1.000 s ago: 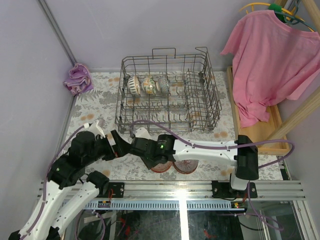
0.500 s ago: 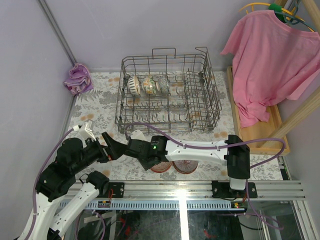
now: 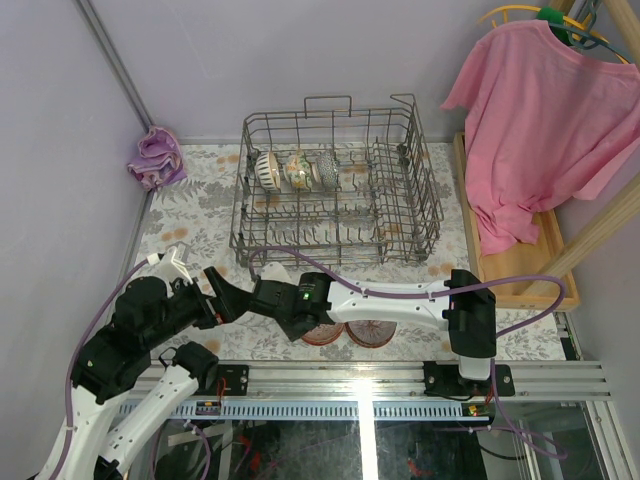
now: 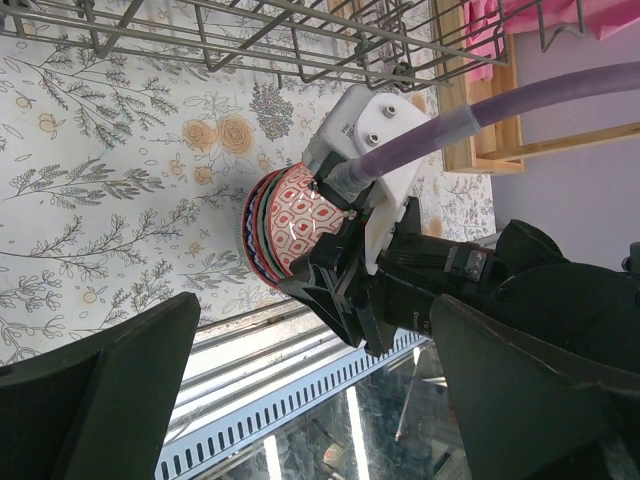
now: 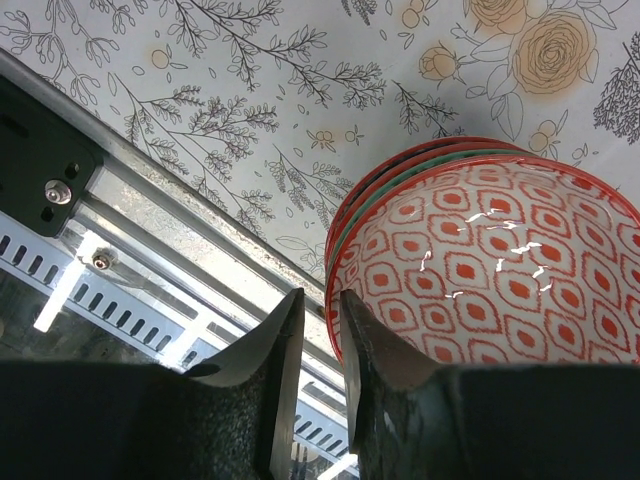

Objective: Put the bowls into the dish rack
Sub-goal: Pick up the bowl from the center of the board.

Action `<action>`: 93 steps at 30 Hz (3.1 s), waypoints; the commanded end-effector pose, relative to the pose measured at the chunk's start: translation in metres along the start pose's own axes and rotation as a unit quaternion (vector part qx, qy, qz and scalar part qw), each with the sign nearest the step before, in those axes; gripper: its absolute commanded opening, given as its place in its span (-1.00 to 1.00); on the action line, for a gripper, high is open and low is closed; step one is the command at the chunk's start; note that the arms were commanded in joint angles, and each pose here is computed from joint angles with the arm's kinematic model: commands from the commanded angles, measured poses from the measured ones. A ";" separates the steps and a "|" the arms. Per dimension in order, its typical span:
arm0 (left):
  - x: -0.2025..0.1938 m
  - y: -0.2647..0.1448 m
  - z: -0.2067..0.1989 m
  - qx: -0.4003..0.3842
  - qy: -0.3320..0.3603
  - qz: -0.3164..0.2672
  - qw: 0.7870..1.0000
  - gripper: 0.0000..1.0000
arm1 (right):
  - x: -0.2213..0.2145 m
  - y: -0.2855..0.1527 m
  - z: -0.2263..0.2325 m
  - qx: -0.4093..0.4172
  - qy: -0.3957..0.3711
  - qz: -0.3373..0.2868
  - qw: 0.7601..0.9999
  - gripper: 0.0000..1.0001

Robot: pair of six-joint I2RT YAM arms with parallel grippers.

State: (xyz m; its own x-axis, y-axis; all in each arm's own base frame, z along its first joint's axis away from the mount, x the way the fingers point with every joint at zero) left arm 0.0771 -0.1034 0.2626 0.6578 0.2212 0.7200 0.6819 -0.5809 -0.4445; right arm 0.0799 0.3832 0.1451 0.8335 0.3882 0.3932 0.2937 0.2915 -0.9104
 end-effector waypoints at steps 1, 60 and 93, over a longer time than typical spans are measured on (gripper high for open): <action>0.013 -0.007 -0.015 -0.037 0.002 -0.026 0.999 0.99 | -0.008 0.001 0.003 0.000 -0.007 0.014 1.000 -0.48; 0.043 -0.044 -0.032 -0.056 0.000 -0.119 0.991 0.99 | -0.007 0.001 0.015 0.036 -0.008 0.018 0.999 -0.37; 0.041 -0.043 -0.031 -0.057 -0.003 -0.116 0.992 0.99 | 0.006 -0.030 0.017 0.064 0.003 -0.012 0.998 -0.68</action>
State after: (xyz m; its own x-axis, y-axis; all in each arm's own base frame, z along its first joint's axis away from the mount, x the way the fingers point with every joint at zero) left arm 0.0647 -0.0903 0.3160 0.5241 0.3462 0.7781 0.7760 -0.5707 -0.2687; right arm 0.0733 0.3841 0.1459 0.8349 0.4083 0.3692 0.2521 0.3128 -0.9158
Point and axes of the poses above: each gripper's point midway between its finger pads, its own y axis out along the fingers, its own z axis along the line the jaws close on, x = y × z, the point moved 4 cm from there along -y, back along the fingers, and after that the axes turned 14 degrees about y, right-handed, at the moved point
